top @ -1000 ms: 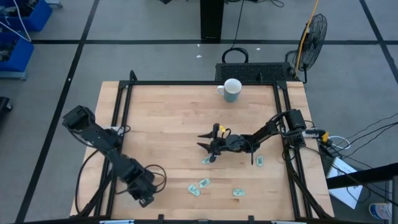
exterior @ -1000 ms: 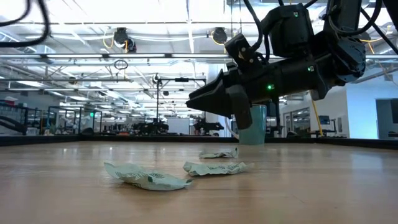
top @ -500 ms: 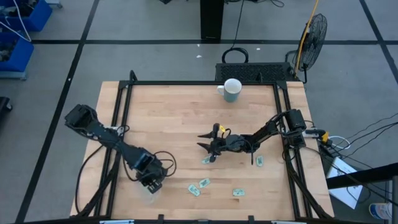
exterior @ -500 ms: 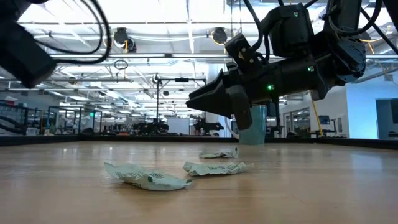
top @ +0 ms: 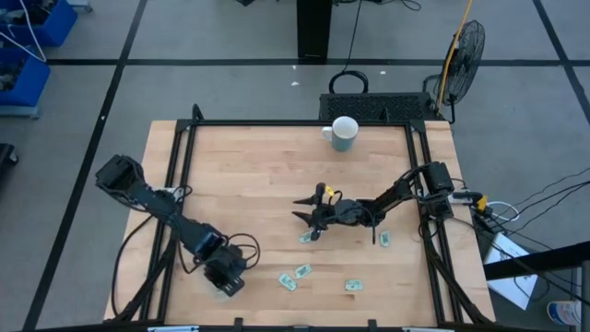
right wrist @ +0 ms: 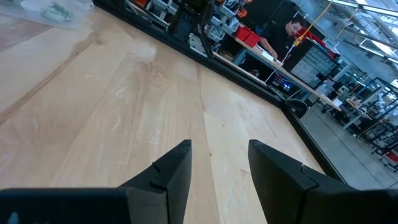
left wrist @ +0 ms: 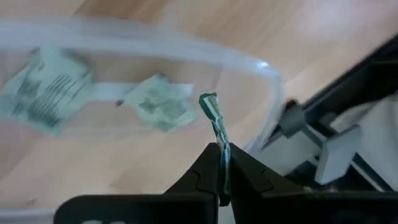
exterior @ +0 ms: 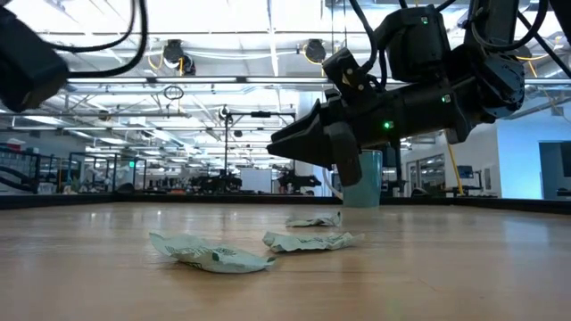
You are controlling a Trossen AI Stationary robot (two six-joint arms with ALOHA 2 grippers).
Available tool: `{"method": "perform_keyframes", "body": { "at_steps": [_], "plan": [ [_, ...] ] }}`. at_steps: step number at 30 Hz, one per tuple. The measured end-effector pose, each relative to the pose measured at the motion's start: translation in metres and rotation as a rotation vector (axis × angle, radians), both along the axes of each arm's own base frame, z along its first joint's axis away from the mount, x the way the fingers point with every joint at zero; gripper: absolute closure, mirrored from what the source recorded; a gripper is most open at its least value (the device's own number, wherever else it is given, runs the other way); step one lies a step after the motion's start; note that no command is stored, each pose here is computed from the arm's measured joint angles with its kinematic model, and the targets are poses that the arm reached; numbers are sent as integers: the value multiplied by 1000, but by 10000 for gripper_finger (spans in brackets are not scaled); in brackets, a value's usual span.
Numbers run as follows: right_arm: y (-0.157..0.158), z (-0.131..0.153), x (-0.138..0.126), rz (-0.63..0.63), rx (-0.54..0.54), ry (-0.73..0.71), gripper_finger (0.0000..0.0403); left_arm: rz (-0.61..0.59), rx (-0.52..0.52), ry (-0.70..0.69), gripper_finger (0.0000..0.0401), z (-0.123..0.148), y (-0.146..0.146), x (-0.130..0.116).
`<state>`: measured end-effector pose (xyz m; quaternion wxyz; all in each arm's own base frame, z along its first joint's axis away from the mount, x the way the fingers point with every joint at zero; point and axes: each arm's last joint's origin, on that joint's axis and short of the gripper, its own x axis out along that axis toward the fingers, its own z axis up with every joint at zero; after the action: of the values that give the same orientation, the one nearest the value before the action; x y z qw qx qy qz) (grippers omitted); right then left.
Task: Pick and place Stevia / Truvia into bins
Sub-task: Put the truvia packet into the transparent container, then put the stevia packet into the transparent container
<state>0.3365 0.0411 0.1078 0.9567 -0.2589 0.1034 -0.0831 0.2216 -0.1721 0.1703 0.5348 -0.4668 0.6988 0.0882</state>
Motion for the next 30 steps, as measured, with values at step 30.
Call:
{"method": "perform_keyframes", "body": {
  "at_steps": [30],
  "plan": [
    [51,10,-43,293,266,444,252,45,55,-227,284,14,25,20]
  ]
}}
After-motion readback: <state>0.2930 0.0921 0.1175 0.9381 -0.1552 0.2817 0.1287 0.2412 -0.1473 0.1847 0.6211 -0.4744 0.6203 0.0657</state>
